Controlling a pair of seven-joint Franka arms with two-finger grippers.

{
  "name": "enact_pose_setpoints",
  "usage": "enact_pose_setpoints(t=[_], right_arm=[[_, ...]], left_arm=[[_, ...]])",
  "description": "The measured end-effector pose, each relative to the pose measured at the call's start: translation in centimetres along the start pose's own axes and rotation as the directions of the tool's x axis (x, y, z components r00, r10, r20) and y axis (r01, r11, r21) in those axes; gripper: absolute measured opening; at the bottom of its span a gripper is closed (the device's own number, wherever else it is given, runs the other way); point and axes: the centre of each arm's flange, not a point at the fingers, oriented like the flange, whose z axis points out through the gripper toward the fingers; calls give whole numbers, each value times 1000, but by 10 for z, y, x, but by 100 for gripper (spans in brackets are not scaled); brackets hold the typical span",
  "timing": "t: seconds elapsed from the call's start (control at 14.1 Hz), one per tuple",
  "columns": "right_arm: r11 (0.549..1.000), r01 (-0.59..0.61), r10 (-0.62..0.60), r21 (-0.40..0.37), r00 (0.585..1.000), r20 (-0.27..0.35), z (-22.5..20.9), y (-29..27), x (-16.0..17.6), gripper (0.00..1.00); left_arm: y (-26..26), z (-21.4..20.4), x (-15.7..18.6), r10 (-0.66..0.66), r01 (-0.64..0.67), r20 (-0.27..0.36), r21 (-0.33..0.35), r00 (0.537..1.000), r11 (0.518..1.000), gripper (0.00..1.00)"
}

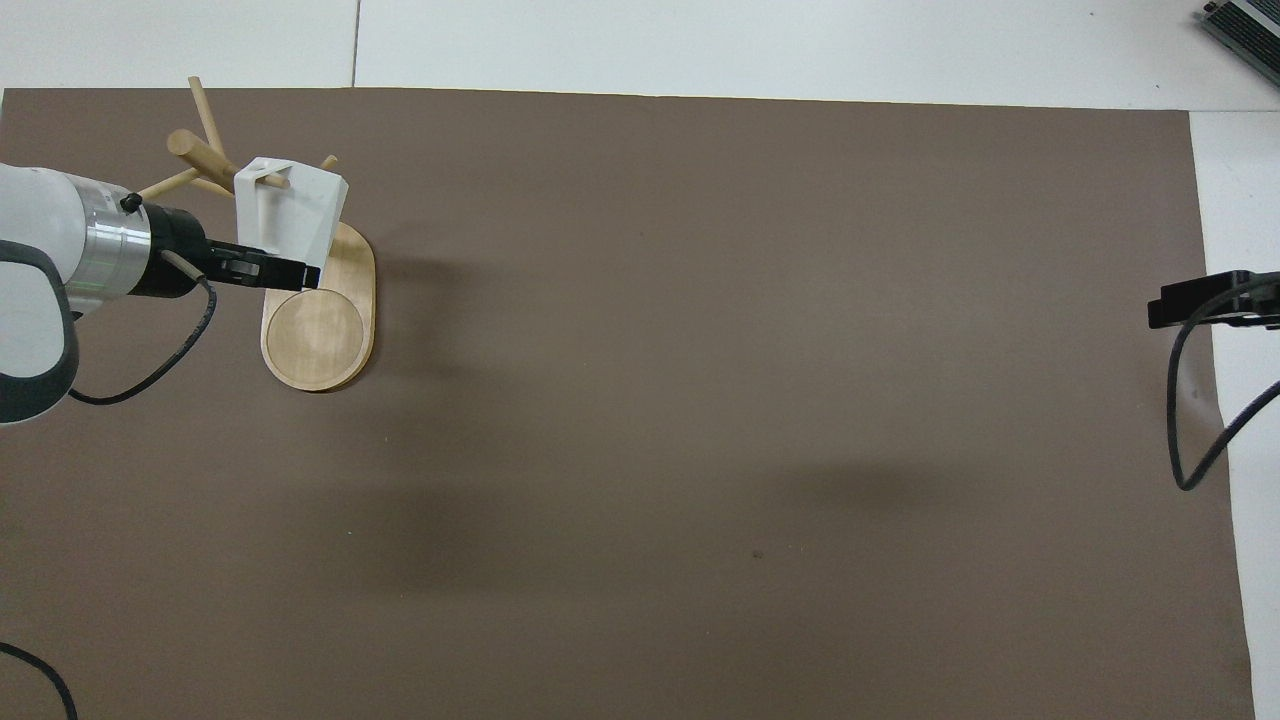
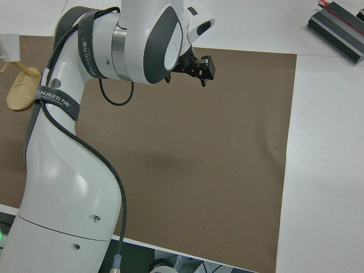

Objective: Hang cup on rack
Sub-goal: 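Lower the cup onto a rack peg with the left gripper, then open the left gripper and draw it back from the cup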

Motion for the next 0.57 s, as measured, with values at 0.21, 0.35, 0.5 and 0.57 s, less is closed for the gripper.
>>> enact_pose_setpoints(t=[0.21,0.35,0.5,0.57], right_arm=[[1000,0,0,0,1000,0,0,0,0,100],[1000,0,0,0,1000,0,0,0,0,100],[1000,0,0,0,1000,0,0,0,0,100],[1000,0,0,0,1000,0,0,0,0,100]], left_arm=[[-15,-19,6,68,-68,-24,-3,997,998,88],[-28,-37,12,154,-154,-37,-3,987,988,90],[-41,-49,16,272,-272,-41,2,961,962,94],[-46,-52,17,330,-330,-43,4,943,944,99]])
